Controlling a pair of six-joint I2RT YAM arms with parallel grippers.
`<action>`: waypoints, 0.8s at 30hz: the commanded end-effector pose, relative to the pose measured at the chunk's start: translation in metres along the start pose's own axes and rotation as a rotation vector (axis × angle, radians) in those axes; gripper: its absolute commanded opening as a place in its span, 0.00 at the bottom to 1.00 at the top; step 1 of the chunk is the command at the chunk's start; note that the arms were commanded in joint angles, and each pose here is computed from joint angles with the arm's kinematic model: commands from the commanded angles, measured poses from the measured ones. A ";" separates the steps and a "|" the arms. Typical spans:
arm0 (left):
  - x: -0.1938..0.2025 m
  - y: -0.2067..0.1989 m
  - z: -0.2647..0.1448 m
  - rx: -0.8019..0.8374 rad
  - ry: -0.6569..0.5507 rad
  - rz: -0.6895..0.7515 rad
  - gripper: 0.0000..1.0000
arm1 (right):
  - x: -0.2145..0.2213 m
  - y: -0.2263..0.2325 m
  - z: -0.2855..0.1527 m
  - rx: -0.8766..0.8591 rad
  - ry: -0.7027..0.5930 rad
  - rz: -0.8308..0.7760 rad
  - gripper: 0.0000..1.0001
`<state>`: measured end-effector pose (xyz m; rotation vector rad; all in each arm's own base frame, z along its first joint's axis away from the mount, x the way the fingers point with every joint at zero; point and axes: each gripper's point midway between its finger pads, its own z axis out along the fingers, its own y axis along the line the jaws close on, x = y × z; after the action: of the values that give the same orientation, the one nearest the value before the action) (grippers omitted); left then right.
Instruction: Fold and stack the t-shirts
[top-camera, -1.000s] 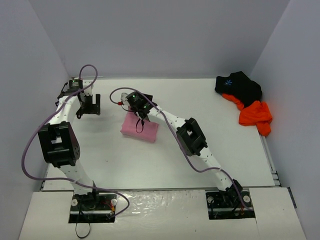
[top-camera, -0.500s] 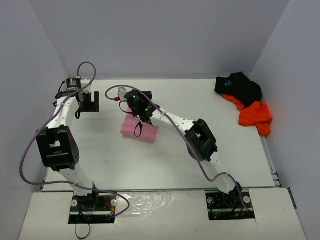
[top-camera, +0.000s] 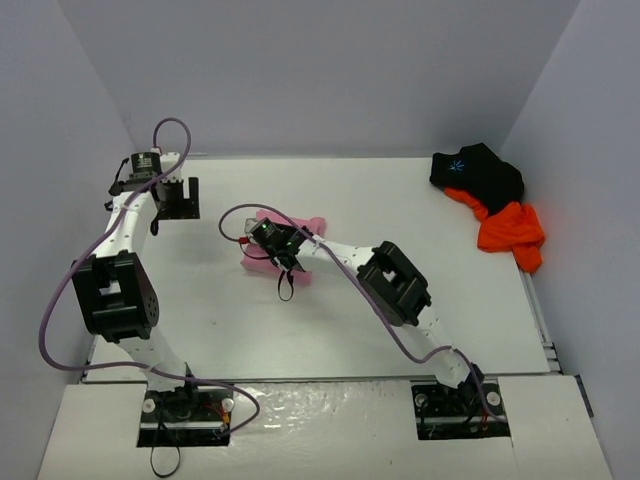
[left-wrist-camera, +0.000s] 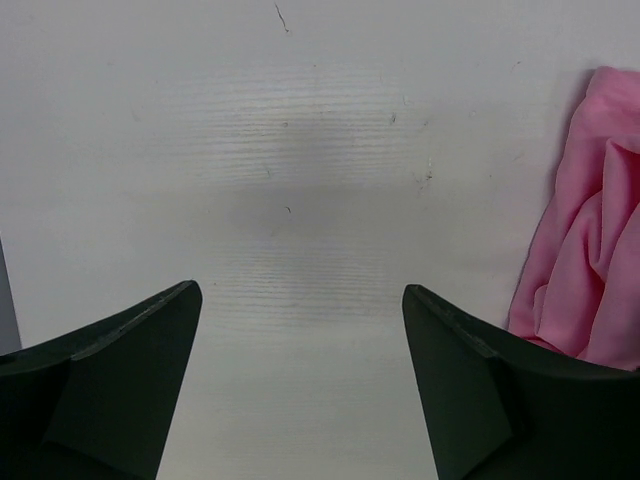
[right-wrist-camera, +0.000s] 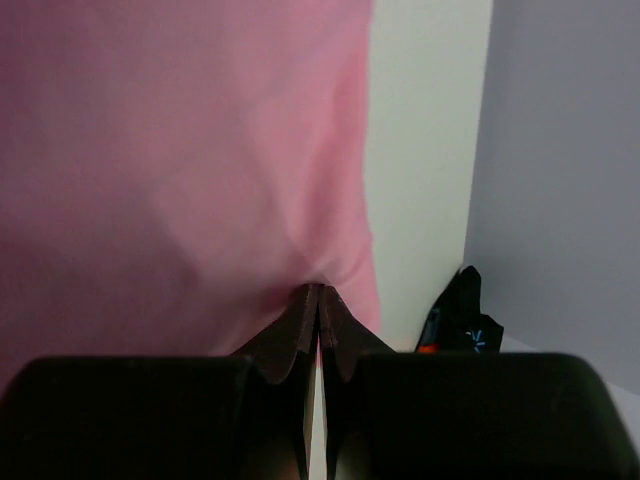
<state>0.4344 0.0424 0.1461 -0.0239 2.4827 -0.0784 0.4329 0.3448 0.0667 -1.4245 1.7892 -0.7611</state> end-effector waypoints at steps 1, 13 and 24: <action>-0.043 0.001 -0.022 -0.009 -0.142 -0.003 0.79 | -0.005 0.013 0.020 -0.019 0.003 0.030 0.00; -0.055 -0.008 -0.026 0.034 -0.171 0.012 0.79 | -0.009 0.045 0.034 -0.078 0.017 0.036 0.00; -0.091 -0.083 -0.071 0.281 -0.305 0.172 0.79 | 0.048 -0.163 0.002 0.475 0.118 0.386 0.07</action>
<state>0.4538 0.0038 0.1843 0.1228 2.3726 -0.2293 0.4805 0.3346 0.0652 -1.1793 1.7889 -0.8748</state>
